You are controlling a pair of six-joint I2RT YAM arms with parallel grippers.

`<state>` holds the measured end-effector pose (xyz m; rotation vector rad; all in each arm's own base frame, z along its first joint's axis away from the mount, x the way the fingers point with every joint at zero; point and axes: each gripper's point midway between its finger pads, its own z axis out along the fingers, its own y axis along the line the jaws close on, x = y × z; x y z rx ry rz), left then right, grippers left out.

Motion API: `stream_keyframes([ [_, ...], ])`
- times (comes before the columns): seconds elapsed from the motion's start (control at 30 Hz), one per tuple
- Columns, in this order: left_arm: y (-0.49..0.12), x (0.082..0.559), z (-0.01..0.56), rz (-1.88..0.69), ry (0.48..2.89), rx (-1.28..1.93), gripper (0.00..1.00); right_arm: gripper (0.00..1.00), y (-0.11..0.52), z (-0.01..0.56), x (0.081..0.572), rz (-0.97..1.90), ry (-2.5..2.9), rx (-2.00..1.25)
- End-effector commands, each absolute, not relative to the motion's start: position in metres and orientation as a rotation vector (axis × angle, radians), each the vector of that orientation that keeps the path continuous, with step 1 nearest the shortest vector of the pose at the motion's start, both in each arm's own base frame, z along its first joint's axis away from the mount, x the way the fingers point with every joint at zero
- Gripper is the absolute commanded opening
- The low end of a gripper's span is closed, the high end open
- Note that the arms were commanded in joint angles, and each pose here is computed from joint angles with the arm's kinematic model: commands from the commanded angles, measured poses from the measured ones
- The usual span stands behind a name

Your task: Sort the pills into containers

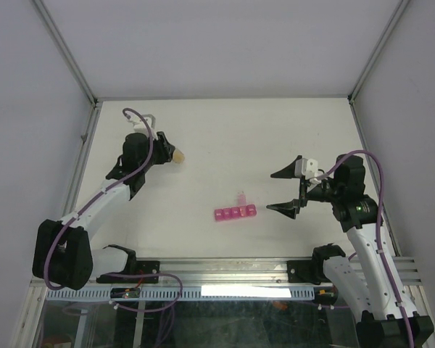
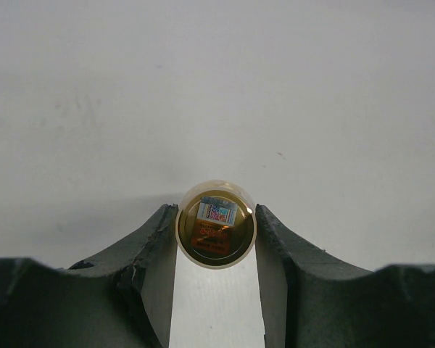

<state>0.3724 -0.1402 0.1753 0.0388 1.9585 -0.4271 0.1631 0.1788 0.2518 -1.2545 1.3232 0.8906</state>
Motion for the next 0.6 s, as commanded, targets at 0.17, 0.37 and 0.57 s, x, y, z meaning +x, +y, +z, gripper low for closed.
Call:
stream_keyframes([
  [0.17,-0.046,0.419,0.213,-0.214,1.813,-0.377,0.00,0.95,0.179,0.263,0.164,0.856,1.266,-1.266],
  [0.37,0.004,0.430,0.193,-0.038,1.846,-0.601,0.00,0.95,0.178,0.263,0.164,0.850,1.266,-1.264],
  [0.57,0.035,0.447,0.181,0.116,1.870,-0.632,0.01,0.95,0.178,0.262,0.165,0.851,1.269,-1.263],
])
